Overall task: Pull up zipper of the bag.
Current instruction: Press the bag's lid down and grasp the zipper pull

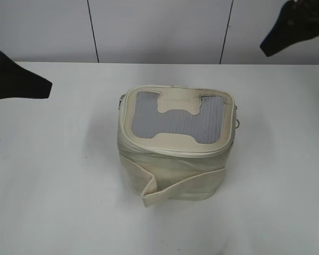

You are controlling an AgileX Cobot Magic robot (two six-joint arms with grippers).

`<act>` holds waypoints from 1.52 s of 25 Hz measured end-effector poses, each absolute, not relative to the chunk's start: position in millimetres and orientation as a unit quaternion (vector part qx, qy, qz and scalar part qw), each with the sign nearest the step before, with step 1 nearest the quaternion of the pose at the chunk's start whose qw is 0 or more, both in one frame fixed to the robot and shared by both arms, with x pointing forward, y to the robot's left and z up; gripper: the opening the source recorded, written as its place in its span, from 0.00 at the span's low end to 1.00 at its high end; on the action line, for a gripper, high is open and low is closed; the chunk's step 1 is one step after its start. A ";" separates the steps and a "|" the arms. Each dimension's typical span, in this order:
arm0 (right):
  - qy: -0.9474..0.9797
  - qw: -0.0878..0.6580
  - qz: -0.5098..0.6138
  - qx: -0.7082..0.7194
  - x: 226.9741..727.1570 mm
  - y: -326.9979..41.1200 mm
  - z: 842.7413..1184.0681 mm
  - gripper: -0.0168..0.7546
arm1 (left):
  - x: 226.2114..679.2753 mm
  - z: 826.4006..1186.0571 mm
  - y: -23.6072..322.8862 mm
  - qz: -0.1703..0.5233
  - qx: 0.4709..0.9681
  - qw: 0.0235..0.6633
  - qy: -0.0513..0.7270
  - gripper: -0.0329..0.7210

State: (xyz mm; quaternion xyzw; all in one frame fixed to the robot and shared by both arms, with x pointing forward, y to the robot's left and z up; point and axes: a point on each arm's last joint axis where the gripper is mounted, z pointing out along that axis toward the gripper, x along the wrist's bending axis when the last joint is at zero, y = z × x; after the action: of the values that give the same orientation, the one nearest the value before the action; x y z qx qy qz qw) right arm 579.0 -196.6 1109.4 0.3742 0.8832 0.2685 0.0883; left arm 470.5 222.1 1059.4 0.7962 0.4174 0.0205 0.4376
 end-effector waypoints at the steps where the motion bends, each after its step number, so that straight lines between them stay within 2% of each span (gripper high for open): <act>1: 0.889 0.079 0.267 0.364 590.3 -189.8 1109.0 0.54 | 478.1 1055.7 221.0 0.014 0.797 0.436 0.418 0.54; 8: 0.921 0.078 0.263 0.278 641.8 -120.2 1100.7 0.54 | 516.4 1031.6 209.2 -0.010 0.807 0.430 0.405 0.55; 13: 0.935 0.064 0.262 0.230 643.6 -69.3 1081.6 0.54 | 519.7 1015.9 186.9 -0.036 0.845 0.395 0.359 0.58; 17: 0.945 0.043 0.252 0.206 635.5 -43.8 1065.1 0.54 | 518.0 1012.4 176.9 -0.038 0.854 0.388 0.344 0.59; 27: 0.952 0.002 0.231 0.203 638.2 -25.4 1025.4 0.54 | 521.1 1012.9 177.0 -0.022 0.851 0.388 0.352 0.60; 34: 0.950 -0.008 0.233 0.205 638.9 -23.3 1019.9 0.54 | 524.3 1013.0 177.9 -0.006 0.846 0.389 0.363 0.62; 38: 0.951 -0.015 0.230 0.208 640.0 -22.1 1013.1 0.54 | 527.1 1013.2 178.9 0.006 0.841 0.391 0.374 0.67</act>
State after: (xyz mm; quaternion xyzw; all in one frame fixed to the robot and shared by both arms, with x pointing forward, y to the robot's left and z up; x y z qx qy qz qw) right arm 640.0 -22.1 1013.1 0.2076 0.9505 0.2305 -0.0155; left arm 527.1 178.9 1013.2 0.8410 0.3739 0.0058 0.3909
